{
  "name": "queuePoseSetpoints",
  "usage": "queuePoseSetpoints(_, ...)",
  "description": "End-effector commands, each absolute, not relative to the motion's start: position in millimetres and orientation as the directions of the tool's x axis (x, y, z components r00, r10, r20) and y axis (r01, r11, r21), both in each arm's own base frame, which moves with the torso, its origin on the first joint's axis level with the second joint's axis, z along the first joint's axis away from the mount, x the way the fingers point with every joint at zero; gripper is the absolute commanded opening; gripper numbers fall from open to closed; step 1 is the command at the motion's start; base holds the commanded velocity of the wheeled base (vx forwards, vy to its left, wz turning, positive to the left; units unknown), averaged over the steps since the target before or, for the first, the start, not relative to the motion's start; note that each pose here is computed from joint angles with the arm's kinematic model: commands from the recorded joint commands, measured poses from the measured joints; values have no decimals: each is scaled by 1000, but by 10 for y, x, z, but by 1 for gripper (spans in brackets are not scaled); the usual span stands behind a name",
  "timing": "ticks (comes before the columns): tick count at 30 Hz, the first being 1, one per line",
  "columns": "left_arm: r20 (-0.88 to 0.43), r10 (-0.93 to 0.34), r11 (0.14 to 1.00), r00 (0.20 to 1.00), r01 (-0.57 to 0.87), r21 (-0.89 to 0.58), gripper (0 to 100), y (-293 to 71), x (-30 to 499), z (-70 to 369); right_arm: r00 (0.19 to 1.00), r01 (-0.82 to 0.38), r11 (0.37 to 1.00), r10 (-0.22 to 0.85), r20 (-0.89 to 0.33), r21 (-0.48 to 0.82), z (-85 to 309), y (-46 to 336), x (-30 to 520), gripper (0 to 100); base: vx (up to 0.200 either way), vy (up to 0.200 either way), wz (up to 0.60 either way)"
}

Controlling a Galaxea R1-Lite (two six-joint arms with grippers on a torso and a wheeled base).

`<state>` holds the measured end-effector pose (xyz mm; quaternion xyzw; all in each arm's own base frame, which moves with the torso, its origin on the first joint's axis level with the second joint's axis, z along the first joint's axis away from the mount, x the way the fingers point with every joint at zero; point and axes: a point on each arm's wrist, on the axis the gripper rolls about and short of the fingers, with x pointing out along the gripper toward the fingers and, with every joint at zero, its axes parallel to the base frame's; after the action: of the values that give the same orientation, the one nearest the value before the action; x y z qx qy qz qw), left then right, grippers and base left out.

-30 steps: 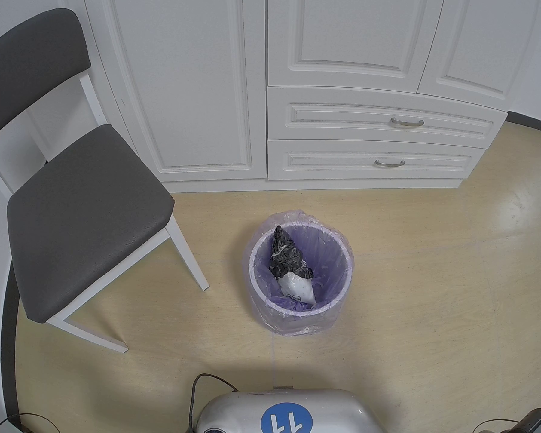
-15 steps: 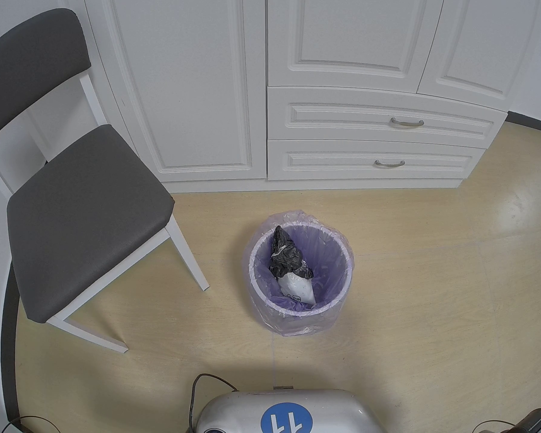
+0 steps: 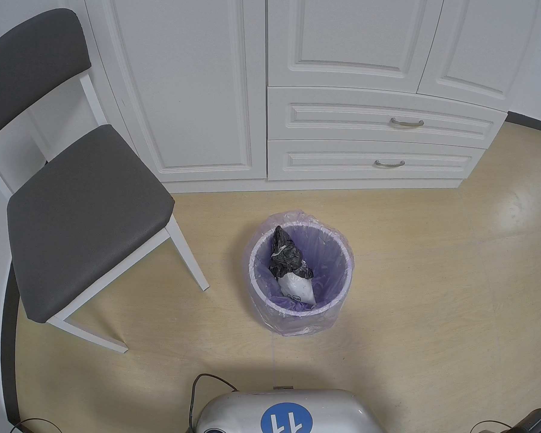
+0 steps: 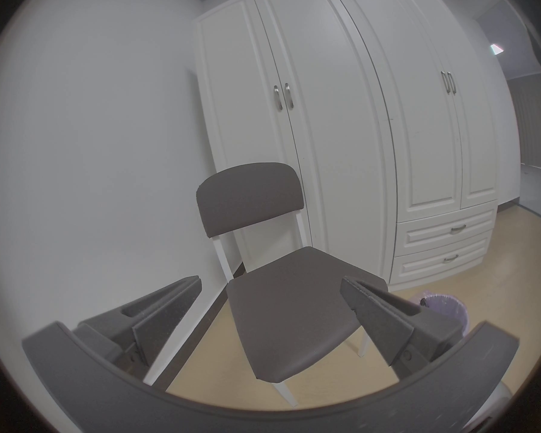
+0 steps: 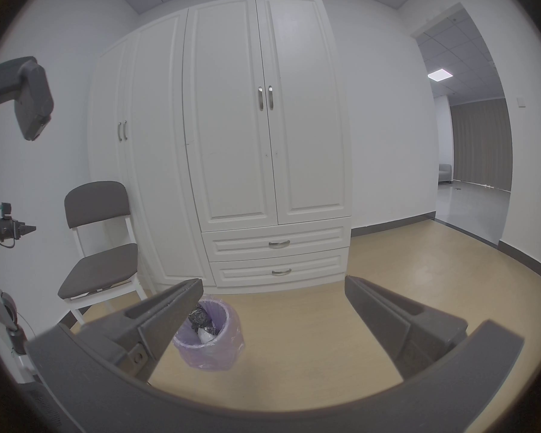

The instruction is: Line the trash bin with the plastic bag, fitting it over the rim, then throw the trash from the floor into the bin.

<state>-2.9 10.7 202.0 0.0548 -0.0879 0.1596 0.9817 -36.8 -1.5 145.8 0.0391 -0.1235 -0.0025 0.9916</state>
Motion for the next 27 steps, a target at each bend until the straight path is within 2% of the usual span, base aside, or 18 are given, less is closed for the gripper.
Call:
queuePoseSetpoints(1,222,326,937,919,-345,49,100,121,-135,1985,961,-9,997,-13,275,76,1384,-11,-419,100,0,0,0)
queuePoseSetpoints(14,203,375,924,904,-383,1,100,114,-395,1707,965,-20,997,0,261,73,1268,-1,-392,100,0,0,0)
queuePoseSetpoints(22,235,397,916,887,-400,-39,100,100,-559,1588,974,-4,996,-15,227,86,1165,-4,-343,100,0,0,0)
queuePoseSetpoints(27,242,324,946,915,-315,-76,100,74,-595,1534,970,-16,995,-9,243,102,1210,-3,-363,100,0,0,0)
